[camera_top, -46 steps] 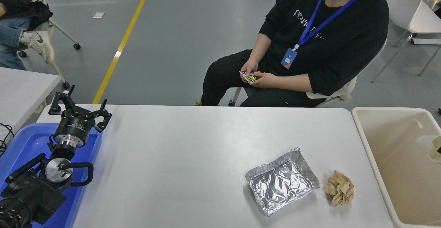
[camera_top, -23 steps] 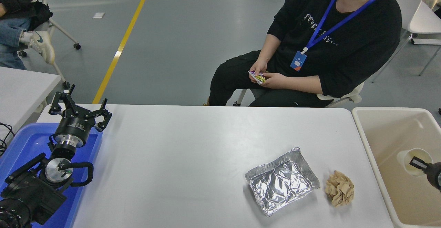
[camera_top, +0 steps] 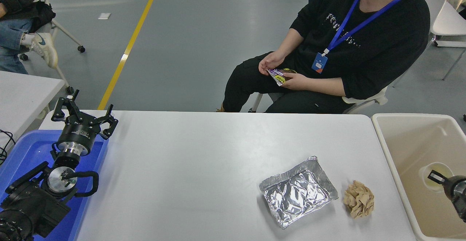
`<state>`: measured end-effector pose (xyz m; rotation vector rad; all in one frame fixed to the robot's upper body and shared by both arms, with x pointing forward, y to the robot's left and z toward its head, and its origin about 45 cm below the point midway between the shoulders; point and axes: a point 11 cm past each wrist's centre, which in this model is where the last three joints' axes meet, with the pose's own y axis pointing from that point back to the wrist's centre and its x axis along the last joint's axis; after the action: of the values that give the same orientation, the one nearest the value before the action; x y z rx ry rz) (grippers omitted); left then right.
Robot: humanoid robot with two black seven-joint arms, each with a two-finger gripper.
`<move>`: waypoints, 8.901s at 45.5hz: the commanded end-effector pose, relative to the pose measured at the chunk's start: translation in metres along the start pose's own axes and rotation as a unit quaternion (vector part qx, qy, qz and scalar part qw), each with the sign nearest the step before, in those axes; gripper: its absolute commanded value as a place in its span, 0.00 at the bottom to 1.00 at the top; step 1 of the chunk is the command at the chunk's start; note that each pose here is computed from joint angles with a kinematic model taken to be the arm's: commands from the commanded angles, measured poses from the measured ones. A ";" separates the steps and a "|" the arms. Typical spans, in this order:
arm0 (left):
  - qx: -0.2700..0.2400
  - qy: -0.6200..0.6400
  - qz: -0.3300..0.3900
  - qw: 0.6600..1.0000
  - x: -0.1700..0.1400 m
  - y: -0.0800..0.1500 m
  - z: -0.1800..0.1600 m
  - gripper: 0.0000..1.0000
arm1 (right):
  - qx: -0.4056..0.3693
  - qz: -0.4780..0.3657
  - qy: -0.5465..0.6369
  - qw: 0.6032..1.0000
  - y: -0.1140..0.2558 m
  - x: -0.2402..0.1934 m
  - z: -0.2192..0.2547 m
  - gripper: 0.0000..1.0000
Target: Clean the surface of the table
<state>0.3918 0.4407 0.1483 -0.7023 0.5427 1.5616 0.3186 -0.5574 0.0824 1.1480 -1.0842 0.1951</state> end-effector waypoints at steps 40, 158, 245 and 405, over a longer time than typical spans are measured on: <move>0.000 0.000 0.000 1.000 0.000 0.000 0.000 1.00 | 0.109 0.154 -0.408 0.893 0.021 0.157 -0.063 0.97; 0.000 0.000 0.001 1.000 0.000 0.000 0.000 1.00 | 0.405 -0.006 -0.605 0.685 0.075 0.128 -0.256 0.98; 0.000 0.000 0.000 1.000 0.000 0.000 0.000 1.00 | 0.382 -0.222 0.507 0.740 0.120 -0.005 -0.250 0.94; 0.000 0.000 -0.001 1.000 0.000 0.000 0.000 1.00 | 0.486 -0.120 0.069 0.863 0.124 0.110 -0.280 0.00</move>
<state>0.3918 0.4406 0.1484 -0.7033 0.5426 1.5602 0.4480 -0.2945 0.2052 2.0830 -0.5181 0.6898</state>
